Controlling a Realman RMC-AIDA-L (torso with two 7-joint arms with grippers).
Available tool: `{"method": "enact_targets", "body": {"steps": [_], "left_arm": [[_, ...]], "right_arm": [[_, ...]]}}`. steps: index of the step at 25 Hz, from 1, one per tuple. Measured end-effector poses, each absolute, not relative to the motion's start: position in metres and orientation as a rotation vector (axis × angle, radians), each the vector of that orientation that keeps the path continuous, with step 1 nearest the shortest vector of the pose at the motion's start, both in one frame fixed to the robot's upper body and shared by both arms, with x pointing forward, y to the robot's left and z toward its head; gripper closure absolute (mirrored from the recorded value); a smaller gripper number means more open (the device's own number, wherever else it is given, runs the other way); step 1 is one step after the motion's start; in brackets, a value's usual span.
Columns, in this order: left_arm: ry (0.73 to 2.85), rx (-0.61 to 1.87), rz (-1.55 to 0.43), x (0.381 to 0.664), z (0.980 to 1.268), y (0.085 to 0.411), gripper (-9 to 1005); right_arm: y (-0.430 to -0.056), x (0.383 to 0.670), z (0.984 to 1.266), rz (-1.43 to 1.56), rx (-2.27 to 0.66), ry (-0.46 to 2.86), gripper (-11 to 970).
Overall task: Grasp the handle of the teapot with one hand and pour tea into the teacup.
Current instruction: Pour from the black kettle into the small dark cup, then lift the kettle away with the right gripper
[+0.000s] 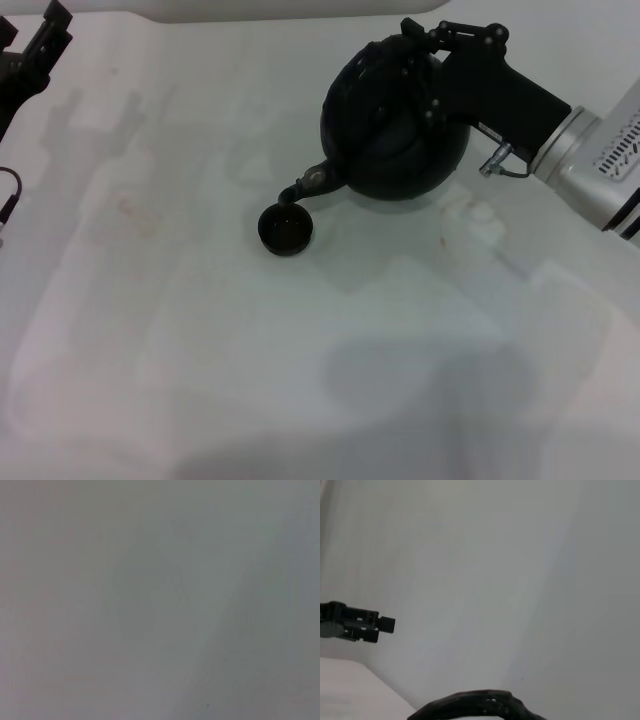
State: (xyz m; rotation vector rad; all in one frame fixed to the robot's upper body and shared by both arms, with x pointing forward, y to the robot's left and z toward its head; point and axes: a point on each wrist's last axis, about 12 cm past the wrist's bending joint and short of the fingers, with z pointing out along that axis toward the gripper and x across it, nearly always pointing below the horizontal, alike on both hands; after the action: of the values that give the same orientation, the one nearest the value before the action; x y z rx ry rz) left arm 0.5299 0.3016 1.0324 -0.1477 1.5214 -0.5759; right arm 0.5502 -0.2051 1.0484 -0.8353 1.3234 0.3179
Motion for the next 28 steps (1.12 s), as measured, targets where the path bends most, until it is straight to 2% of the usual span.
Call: {"method": "enact_targets", "body": {"steps": [28], "left_arm": [[1.524,-0.146,-0.566,0.5323,1.033,0.3019,110]], "right_arm": [[-0.2021,0.5465,1.0507,0.153,-0.968,1.184,826]]}}
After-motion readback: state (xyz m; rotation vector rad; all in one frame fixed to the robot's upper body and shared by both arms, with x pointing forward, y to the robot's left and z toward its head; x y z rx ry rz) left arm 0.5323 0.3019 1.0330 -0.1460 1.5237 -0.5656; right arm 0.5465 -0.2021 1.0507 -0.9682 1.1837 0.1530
